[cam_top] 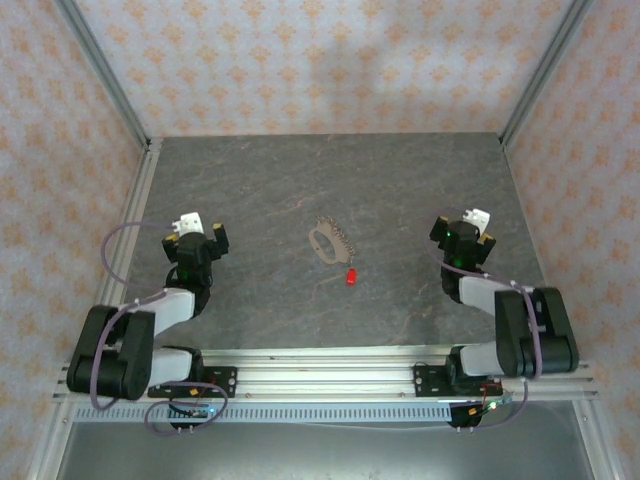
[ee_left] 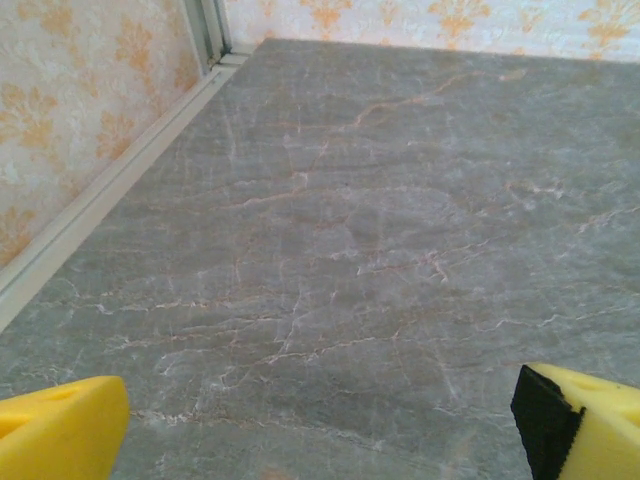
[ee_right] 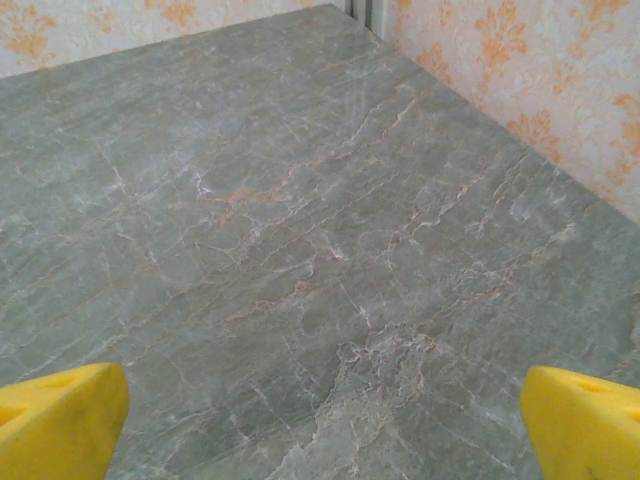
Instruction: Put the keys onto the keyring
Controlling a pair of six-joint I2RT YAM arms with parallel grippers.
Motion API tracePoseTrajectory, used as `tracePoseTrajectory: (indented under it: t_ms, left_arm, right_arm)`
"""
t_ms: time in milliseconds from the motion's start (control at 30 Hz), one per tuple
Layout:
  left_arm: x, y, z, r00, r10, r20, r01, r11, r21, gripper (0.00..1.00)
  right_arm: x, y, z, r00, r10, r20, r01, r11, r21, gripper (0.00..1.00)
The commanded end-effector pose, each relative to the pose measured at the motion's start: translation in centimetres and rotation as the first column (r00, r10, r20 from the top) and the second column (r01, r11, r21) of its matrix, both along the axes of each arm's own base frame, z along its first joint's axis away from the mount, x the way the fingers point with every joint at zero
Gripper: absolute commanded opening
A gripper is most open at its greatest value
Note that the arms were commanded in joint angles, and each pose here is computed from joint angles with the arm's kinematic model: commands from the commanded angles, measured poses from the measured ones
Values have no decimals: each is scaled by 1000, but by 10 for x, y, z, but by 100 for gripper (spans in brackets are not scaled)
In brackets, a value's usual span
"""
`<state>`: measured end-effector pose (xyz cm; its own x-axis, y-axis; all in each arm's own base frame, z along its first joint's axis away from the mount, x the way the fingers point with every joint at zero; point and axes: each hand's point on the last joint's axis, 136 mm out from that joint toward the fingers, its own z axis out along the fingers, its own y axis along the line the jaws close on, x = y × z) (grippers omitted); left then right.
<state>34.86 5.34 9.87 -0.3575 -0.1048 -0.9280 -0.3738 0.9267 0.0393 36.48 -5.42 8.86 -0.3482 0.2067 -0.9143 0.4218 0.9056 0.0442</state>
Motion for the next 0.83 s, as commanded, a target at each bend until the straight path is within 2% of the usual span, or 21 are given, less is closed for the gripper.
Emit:
tracePoseTrajectory:
  t_ms: [0, 33, 67, 100, 167, 200, 233, 800]
  left_arm:
    - [22, -2, 11, 997, -26, 78, 26, 1000, -10, 100]
    - [28, -5, 2, 997, -46, 58, 46, 999, -9, 100]
    - [35, -9, 0, 996, -68, 56, 68, 998, -3, 100]
    - [39, -14, -6, 995, -102, -12, 102, 995, -6, 100]
    - [42, -20, -4, 991, -137, 7, 137, 991, 1, 100]
    - [42, -20, -6, 990, -136, -32, 136, 991, -7, 100]
    - [43, -21, -4, 991, -137, -6, 137, 991, 5, 100]
    - [43, -22, -4, 990, -138, -19, 138, 990, 8, 100]
  right_arm:
    - [22, 12, 11, 987, 88, 136, -88, 996, -7, 100]
    - [28, 21, 4, 990, 141, 24, -141, 990, 16, 100]
    - [30, 27, -4, 983, 185, 0, -185, 982, 22, 100]
    - [32, 27, 1, 980, 189, 59, -190, 982, 19, 100]
    - [29, 26, -3, 982, 189, 1, -189, 981, 30, 100]
    - [31, 26, -1, 982, 188, 33, -189, 982, 22, 100]
    - [31, 27, 2, 980, 193, 39, -194, 981, 19, 99]
    - [30, 28, 1, 979, 203, 25, -203, 979, 19, 99]
